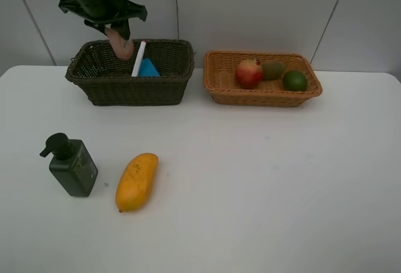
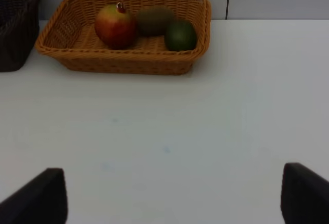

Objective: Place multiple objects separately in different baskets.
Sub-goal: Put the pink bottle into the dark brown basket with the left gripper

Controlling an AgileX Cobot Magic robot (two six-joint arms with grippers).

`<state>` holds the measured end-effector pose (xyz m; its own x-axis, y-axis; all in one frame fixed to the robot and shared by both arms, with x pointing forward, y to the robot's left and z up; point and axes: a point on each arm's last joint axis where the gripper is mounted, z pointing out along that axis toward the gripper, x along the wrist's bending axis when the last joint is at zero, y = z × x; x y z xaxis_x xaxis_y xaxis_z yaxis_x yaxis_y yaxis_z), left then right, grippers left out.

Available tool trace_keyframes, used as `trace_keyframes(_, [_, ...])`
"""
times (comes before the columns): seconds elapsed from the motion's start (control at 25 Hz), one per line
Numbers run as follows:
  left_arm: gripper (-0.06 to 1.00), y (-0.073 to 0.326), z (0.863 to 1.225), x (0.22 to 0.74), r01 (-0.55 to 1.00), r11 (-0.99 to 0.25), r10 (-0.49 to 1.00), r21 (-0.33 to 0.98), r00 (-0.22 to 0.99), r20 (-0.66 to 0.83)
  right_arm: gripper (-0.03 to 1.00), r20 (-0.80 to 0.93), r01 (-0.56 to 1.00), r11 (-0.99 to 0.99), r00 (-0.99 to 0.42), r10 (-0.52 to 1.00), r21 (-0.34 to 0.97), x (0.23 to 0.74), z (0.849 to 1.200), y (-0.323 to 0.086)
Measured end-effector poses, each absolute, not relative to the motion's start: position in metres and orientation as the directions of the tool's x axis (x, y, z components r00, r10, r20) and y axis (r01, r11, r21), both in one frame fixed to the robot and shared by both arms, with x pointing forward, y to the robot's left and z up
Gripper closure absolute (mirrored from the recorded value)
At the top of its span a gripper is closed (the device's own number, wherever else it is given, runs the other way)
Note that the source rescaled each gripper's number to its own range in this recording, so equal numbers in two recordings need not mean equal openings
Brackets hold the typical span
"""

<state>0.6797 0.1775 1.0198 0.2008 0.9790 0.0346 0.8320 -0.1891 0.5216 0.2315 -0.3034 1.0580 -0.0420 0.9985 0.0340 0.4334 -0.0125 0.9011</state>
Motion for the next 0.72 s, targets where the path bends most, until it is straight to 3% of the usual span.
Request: trace_keyframes(0.72, [0.66, 0.209, 0.959, 0.713, 0.838, -0.152, 0.988, 0.524, 0.145, 0.054, -0.03, 0.034, 0.433, -0.012, -0.042, 0.999, 0.901, 0.231, 1.058, -0.303])
